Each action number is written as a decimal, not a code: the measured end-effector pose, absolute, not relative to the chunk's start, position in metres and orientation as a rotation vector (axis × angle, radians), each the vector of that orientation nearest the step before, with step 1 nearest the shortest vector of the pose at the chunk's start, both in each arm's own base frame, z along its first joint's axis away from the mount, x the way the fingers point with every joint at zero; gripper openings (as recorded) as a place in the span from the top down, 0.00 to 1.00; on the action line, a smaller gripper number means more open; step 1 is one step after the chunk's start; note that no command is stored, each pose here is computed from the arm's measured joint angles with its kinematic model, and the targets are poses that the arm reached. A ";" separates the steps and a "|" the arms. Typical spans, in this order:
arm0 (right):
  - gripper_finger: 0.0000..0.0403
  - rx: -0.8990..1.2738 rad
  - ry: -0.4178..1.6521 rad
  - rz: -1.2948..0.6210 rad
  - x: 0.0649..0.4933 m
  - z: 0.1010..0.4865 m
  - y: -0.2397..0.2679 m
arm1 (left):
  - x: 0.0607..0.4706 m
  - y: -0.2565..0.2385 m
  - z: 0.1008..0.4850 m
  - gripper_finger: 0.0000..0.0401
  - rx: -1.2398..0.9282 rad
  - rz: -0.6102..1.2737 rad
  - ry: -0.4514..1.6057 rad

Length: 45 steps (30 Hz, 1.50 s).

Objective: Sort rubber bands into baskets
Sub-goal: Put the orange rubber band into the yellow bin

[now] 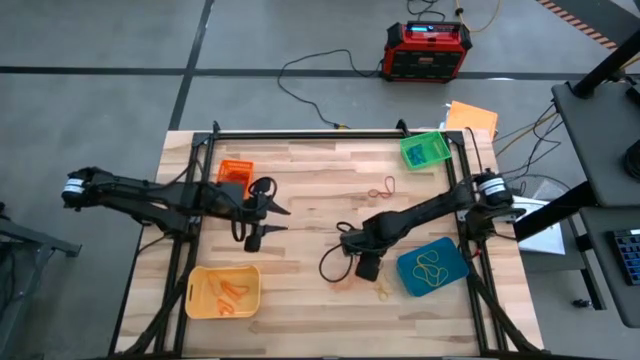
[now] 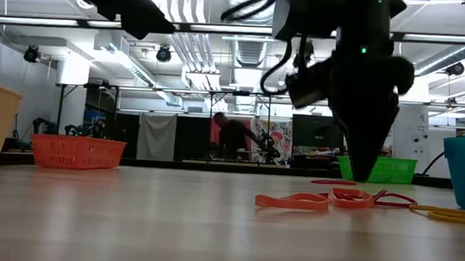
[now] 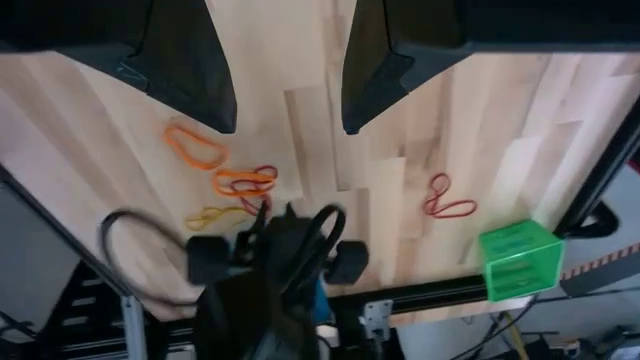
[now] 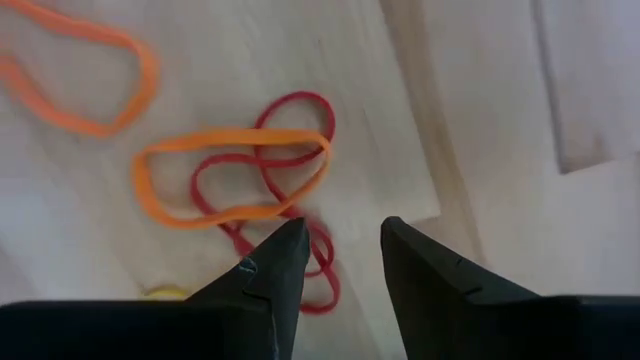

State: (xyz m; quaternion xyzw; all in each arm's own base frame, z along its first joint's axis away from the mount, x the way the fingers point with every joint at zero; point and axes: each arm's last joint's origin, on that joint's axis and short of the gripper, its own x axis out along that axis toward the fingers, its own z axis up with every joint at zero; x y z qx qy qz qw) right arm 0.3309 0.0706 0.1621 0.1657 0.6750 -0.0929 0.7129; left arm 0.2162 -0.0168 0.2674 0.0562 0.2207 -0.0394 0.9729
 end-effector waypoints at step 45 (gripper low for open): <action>0.98 0.294 1.424 -0.166 0.340 0.149 0.082 | 0.214 -0.033 0.264 0.58 0.090 -0.122 0.481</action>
